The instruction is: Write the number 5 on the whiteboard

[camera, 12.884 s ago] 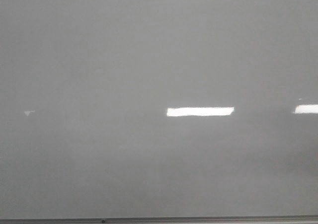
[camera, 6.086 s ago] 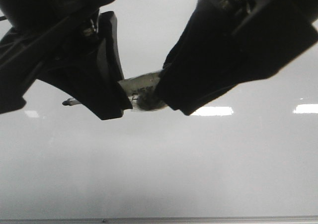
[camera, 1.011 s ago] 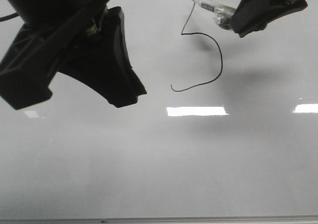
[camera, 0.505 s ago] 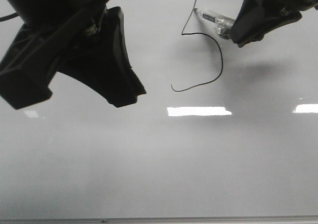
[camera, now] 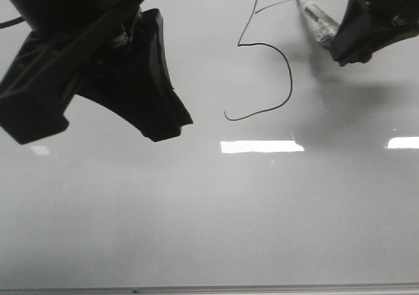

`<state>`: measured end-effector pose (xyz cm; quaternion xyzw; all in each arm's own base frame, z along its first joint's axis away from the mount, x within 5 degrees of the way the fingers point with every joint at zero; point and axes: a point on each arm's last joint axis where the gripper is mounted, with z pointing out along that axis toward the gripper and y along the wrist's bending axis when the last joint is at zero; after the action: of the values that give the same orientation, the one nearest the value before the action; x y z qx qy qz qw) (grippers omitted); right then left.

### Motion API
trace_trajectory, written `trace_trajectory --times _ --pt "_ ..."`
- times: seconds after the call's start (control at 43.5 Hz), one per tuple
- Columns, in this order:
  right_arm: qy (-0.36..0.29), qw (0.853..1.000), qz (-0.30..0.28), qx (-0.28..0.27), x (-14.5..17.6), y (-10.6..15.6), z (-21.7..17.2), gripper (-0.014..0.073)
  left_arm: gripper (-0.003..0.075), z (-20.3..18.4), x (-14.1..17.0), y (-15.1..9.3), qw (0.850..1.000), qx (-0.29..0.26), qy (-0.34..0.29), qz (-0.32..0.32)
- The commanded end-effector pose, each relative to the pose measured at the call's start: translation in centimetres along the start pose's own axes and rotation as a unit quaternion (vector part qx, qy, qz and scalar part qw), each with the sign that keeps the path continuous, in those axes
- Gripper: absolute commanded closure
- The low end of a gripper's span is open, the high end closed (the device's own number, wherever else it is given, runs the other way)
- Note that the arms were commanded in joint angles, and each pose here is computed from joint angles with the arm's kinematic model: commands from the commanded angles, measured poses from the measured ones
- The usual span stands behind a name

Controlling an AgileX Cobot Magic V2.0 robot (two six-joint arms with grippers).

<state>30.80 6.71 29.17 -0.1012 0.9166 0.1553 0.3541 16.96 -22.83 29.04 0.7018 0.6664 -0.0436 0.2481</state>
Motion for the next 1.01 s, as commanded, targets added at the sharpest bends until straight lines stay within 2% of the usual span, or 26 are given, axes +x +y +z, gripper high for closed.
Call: trace_trajectory --times 0.0,0.092,0.184,0.299,0.436,0.505,0.689,0.758,0.896,0.988 --pt "-0.049 0.999 0.002 0.008 -1.5 -0.2 -2.2 0.0657 0.0741 -1.9 -1.0 0.4 0.998 -0.03 -0.046 -0.006" --pt "-0.055 0.998 -0.041 -0.005 -1.5 1.1 -3.3 0.0657 0.0741 -1.9 -1.0 0.4 0.998 -0.03 -0.046 -0.006" --pt "-0.07 0.991 -0.113 -0.016 -1.5 2.8 -5.3 0.0657 0.0741 -1.9 -1.0 0.4 0.998 -0.03 -0.046 -0.006" --pt "-0.079 0.974 -0.21 0.006 -1.0 3.8 -7.6 0.0657 0.074 -1.9 -1.1 0.5 0.998 -0.032 -0.048 -0.006" --pt "-0.053 0.954 -0.295 0.021 0.7 4.4 -8.6 0.0657 0.0725 -2.5 -1.3 0.6 0.998 -0.03 -0.046 -0.005" --pt "-0.038 0.942 -0.333 0.006 2.1 5.1 -8.3 0.0657 0.0657 -3.2 -1.5 0.8 0.999 -0.024 -0.041 -0.004" --pt "0.009 0.909 -0.412 -0.061 5.9 8.0 -6.6 0.0657 0.0321 -5.8 -2.5 1.3 0.998 -0.02 -0.053 -0.008" --pt "0.019 0.895 -0.439 -0.081 7.0 9.2 -6.2 0.0657 0.0251 -7.1 -2.7 1.4 0.997 -0.03 -0.065 -0.006" --pt "0.011 0.878 -0.466 -0.109 8.0 11.1 -6.1 0.0657 0.0239 -9.5 -2.7 1.2 0.994 -0.054 -0.094 -0.002" --pt "-0.009 0.873 -0.474 -0.115 7.9 11.9 -6.1 0.0657 0.0239 -9.7 -2.6 1.2 0.994 -0.053 -0.094 0.0"
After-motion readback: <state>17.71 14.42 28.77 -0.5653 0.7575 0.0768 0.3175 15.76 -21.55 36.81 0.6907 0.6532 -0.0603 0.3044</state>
